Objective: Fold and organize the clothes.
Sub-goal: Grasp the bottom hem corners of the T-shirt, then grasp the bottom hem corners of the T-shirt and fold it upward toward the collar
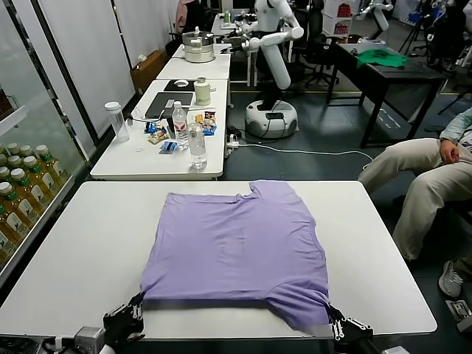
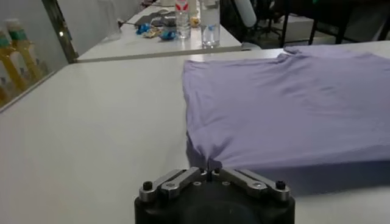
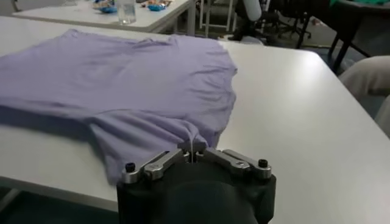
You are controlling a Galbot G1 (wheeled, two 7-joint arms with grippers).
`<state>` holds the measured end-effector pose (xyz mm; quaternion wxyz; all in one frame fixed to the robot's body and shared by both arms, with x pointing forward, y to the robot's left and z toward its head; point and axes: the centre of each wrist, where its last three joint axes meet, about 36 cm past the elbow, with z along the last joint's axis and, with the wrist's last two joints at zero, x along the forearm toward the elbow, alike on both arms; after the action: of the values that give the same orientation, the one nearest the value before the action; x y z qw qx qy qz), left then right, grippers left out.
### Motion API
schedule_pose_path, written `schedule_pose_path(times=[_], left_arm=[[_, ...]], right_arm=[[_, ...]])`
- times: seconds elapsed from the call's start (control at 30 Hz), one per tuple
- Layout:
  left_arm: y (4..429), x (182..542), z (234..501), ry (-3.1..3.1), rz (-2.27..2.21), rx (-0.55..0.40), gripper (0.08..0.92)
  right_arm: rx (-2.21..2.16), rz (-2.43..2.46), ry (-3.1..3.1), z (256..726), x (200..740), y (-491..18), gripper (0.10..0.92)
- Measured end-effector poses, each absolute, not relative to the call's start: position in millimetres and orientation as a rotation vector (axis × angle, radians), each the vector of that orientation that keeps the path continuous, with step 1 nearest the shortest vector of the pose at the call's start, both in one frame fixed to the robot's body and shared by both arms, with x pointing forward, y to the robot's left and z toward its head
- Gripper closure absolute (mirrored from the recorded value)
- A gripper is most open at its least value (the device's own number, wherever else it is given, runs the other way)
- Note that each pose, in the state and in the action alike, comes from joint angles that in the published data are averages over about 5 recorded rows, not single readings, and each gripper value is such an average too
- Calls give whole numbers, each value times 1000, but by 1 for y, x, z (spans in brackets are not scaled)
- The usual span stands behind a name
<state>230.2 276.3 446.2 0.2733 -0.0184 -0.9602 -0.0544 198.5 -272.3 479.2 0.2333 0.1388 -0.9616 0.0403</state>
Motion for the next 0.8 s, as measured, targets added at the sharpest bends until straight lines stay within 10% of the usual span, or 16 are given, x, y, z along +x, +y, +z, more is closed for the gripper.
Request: schedule_pose_path(times=[0.8], left_arm=[[297,296,446,-2686,-93,-46,915]], right_arm=[[341,191,-2772,464,294,-263,902]])
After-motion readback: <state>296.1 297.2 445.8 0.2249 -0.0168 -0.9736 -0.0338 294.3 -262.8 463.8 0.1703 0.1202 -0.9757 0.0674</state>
